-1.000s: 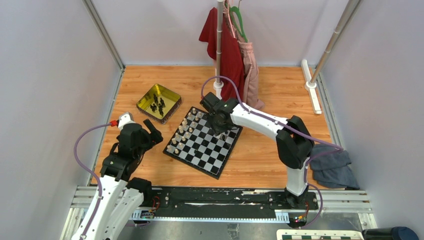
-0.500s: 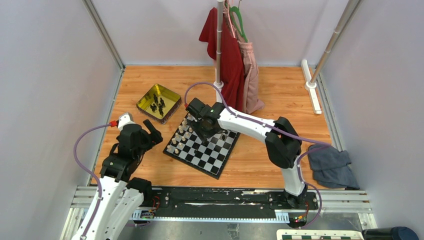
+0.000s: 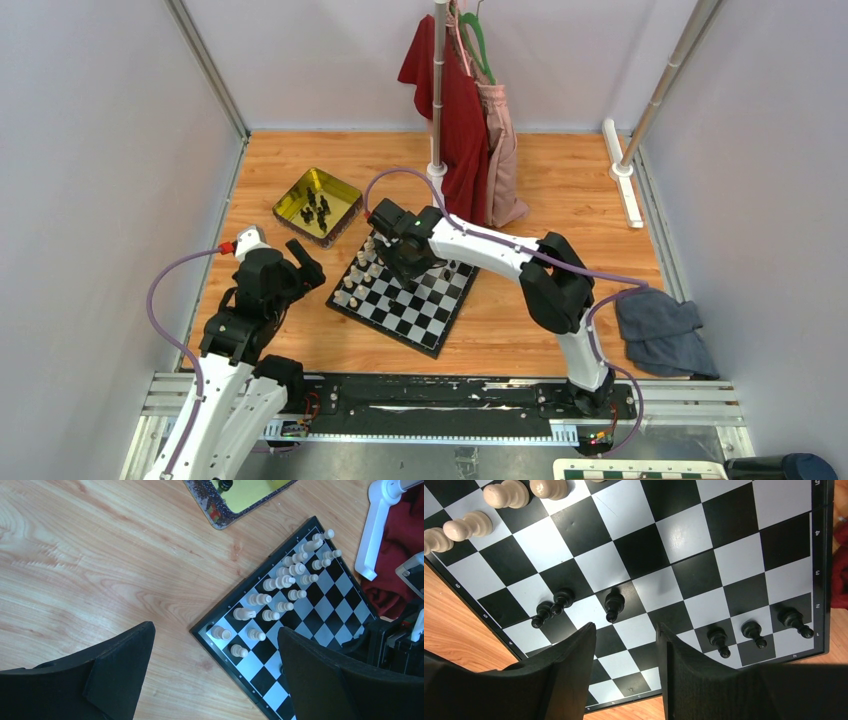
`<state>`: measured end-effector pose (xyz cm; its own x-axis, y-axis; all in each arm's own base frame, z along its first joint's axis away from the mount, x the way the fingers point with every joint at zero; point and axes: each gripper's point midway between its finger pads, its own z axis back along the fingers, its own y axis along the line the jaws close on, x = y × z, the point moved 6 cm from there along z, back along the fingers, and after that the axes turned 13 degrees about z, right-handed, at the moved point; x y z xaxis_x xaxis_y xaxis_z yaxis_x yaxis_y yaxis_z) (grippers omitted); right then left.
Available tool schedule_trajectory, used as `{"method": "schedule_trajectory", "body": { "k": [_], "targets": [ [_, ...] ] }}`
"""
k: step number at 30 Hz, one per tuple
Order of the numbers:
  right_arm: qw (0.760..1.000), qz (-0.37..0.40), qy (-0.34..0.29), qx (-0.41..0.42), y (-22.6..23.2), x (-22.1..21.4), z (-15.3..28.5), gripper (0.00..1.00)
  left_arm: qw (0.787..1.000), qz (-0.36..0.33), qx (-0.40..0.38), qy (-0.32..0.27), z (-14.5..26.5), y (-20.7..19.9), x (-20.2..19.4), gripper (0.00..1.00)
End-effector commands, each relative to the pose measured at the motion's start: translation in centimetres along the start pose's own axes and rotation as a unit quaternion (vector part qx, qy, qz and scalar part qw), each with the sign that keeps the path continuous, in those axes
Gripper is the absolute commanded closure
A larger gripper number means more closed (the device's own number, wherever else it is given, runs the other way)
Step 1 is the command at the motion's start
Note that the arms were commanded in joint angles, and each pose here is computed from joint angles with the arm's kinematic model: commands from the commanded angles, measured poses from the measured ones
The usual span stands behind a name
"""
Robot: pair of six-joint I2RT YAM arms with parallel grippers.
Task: Set up the chess pieces on the board
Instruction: Pick up the chess piece from the chessboard.
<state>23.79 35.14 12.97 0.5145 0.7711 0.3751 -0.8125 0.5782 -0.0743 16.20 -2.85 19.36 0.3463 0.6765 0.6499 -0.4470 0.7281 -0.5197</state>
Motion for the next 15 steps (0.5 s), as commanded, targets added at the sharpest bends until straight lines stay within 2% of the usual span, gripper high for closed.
{"method": "schedule_trajectory", "body": {
  "k": [1, 15],
  "targets": [
    [1.000, 0.014, 0.010, 0.011, 0.8, 0.1, -0.5, 0.49, 1.000, 0.001, -0.006, -0.003, -0.1, 0.0, -0.1, 0.00],
    [1.000, 0.015, 0.014, 0.017, 1.0, 0.3, -1.5, 0.54, 1.000, -0.001, -0.004, -0.003, -0.1, 0.0, -0.1, 0.00]
  ]
}}
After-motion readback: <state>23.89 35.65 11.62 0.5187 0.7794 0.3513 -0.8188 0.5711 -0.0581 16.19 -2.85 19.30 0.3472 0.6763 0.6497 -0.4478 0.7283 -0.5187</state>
